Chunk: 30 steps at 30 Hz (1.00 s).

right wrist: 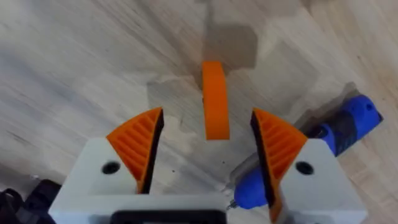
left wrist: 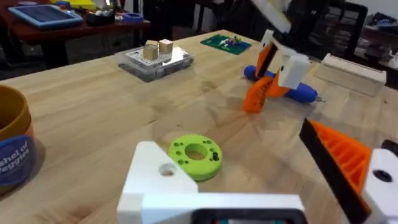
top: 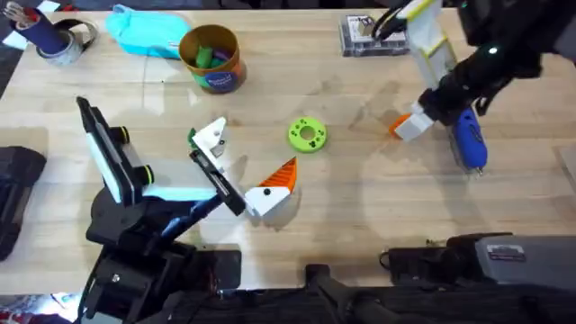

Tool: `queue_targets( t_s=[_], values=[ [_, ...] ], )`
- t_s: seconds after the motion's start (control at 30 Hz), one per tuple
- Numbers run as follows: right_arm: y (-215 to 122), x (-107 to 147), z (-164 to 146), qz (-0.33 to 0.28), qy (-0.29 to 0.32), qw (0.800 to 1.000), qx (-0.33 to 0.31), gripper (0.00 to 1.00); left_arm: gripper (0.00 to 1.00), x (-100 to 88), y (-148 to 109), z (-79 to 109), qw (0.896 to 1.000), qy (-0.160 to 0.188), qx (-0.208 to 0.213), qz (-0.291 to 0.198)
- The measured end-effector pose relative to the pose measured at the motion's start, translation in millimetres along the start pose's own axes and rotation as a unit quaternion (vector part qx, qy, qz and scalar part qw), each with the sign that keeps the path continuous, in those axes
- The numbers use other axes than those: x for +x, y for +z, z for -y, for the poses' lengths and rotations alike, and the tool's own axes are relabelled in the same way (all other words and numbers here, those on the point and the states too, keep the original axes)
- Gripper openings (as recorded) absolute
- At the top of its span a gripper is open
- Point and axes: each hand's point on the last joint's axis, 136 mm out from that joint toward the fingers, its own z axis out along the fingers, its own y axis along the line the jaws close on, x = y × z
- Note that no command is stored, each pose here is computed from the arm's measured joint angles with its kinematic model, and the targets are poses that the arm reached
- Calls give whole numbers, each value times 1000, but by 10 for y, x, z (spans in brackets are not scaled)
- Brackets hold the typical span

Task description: Pick up the gripper from the table and insert it into the empty holder that is missing its gripper. Then pick up a screw, insert it into the mounting hole, and use the screwdriver to tighten it. Finally, clean up the table by picking up the vegetable and placing it into the bucket.

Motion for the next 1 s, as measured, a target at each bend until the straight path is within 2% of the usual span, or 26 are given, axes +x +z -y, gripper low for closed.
queue_targets(
  t_s=[0.2, 0.33, 0.37, 0.47, 0.63, 0.67, 0.87, 0.93, 1.0],
  values=[
    [209, 54, 17, -37, -13, 999, -15, 847, 994, 0, 0, 0, 1000, 0, 0, 0],
    [250, 37, 39, -38, -15, 999, -14, 846, 994, 0, 0, -1, 1000, 0, 0, 0],
    [251, 29, 46, -36, -16, 999, -12, 820, 994, 0, 0, 0, 1000, 0, 0, 0],
    [254, 9, 63, -32, -20, 999, -9, 571, 994, 0, 0, 0, 1000, 0, 0, 0],
    [253, -3, 74, -30, -18, 999, -7, 41, 994, 0, 0, 0, 1000, 0, 0, 0],
    [250, -6, 75, -29, -19, 999, -6, 17, 994, 0, 0, -1, 1000, 0, 0, 0],
    [199, -37, 59, -17, -12, 1000, -7, 15, 994, 0, 0, 0, 1000, 0, 0, 0],
    [93, -106, 32, 10, -7, 1000, -8, 14, 994, 0, 0, 0, 1000, 0, 0, 0],
    [-131, -295, 14, 76, 2, 997, -2, 13, 994, 0, 0, 0, 1000, 0, 0, 0]
  ],
)
